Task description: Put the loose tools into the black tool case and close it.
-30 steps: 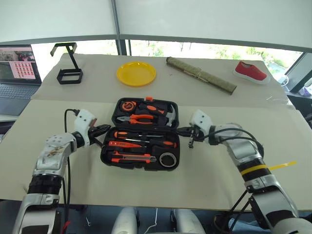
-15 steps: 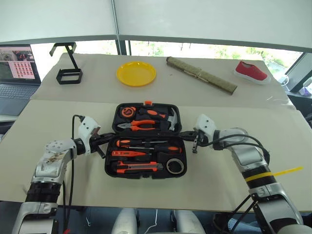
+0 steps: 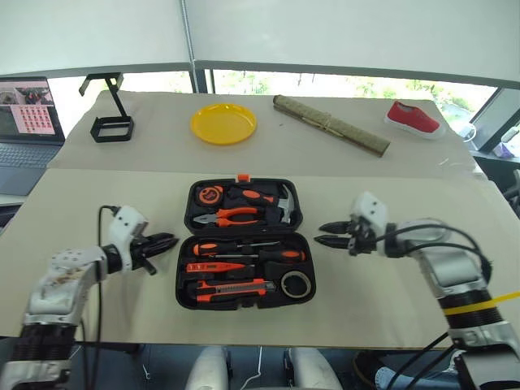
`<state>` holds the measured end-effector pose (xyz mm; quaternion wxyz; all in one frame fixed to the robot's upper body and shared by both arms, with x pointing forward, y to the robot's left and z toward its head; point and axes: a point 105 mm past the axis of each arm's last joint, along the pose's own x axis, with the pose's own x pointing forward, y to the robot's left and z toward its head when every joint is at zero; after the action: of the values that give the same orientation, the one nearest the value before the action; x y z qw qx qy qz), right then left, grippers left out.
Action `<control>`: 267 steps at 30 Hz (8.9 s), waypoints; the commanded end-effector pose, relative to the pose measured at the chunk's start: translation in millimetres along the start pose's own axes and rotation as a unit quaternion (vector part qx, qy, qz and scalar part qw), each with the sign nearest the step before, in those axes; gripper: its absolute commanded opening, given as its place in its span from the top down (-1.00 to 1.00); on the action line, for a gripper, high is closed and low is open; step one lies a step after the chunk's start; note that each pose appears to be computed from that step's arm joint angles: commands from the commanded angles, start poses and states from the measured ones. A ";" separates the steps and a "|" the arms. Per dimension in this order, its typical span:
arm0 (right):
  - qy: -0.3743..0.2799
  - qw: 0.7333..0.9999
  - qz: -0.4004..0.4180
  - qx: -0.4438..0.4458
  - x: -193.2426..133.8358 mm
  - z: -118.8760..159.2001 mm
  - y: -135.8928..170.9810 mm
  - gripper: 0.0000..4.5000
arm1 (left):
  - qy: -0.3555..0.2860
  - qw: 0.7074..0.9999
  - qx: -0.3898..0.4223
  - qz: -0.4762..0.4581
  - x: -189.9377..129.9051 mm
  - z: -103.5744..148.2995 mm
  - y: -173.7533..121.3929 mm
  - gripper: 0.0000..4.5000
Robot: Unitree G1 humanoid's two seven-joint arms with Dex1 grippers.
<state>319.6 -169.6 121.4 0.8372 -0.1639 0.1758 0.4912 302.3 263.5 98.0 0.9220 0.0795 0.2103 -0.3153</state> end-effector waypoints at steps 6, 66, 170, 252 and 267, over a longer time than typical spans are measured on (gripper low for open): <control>0.086 0.988 -0.018 0.126 -1.2 34.0 -6.9 -0.98 | 0.042 0.986 -0.162 -0.004 -16.0 34.2 5.5 -0.78; -0.091 0.899 -0.200 -0.380 6.9 8.8 -9.9 0.53 | -0.219 0.923 0.310 -0.070 2.9 26.5 -69.3 0.59; -0.057 0.981 0.018 -0.182 21.1 46.9 68.4 1.00 | -0.063 0.955 0.141 -0.255 86.0 48.5 -95.4 0.96; -0.128 0.978 0.044 -0.161 24.5 29.2 62.3 0.38 | -0.168 0.968 0.142 -0.124 2.6 41.0 -58.1 0.07; -0.179 0.970 0.041 -0.157 -39.8 -2.1 34.9 -0.99 | -0.049 0.989 0.107 0.086 -80.2 -45.1 -26.8 -1.00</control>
<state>268.9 -177.3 125.2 0.7939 -0.1769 -0.0286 0.5811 211.3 296.2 78.1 0.9376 0.1536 0.1501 -0.2735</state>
